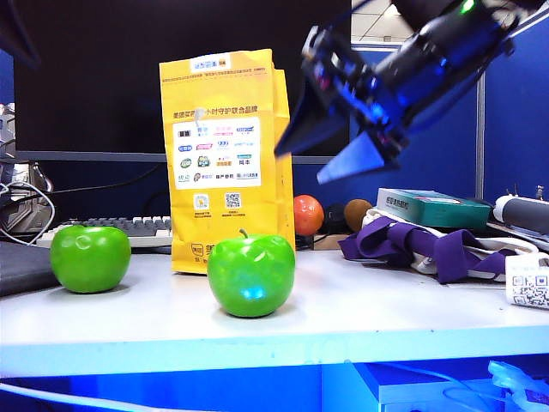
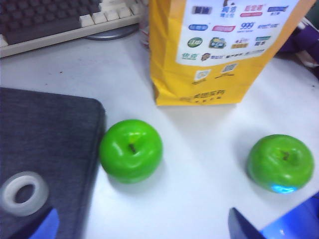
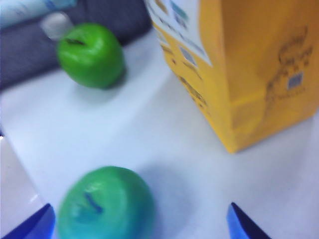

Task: Pick up the green apple and throw it into the yellow paper bag.

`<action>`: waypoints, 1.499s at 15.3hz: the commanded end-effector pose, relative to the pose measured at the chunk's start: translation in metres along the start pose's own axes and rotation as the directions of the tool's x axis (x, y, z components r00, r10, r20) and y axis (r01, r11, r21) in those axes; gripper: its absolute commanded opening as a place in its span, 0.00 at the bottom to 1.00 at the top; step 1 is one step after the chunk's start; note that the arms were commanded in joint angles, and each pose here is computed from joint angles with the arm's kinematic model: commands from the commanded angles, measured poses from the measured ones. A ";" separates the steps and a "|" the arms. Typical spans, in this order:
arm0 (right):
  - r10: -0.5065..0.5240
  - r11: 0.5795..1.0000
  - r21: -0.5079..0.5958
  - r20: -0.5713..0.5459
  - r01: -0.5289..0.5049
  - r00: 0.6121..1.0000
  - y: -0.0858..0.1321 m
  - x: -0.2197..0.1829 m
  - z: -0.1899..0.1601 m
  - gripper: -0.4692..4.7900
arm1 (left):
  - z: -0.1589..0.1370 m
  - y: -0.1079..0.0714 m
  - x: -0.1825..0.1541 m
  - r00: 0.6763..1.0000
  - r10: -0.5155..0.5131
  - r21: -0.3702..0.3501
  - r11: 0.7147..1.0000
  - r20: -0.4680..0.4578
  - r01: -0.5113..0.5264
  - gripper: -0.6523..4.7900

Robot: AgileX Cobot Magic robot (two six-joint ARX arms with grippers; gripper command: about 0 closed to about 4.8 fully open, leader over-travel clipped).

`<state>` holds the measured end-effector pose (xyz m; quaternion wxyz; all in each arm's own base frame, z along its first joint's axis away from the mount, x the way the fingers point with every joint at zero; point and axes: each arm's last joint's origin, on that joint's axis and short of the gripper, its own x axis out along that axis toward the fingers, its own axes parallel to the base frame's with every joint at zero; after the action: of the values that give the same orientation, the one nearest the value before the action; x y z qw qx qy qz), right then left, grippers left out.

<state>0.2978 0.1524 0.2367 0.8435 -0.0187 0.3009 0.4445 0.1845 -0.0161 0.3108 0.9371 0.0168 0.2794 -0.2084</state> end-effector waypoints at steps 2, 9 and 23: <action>0.014 1.000 -0.013 -0.104 -0.015 0.994 -0.002 0.017 -0.015 1.00 | 0.003 -0.016 0.005 0.992 -0.128 0.048 0.991 -0.005 0.128 1.00; 0.117 0.993 -0.017 -0.156 -0.121 0.981 0.012 0.032 -0.022 1.00 | -0.007 -0.046 0.054 0.922 -0.324 0.052 0.938 -0.213 0.342 1.00; 0.104 0.992 -0.058 -0.147 -0.114 0.984 0.014 0.066 -0.031 0.15 | -0.004 -0.044 0.055 0.948 -0.254 0.080 0.959 -0.191 0.273 1.00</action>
<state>0.2963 0.1979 0.1740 0.7839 -0.0621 0.3713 0.4937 0.2045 -0.0774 0.2775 0.8574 0.0368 0.3679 -0.3579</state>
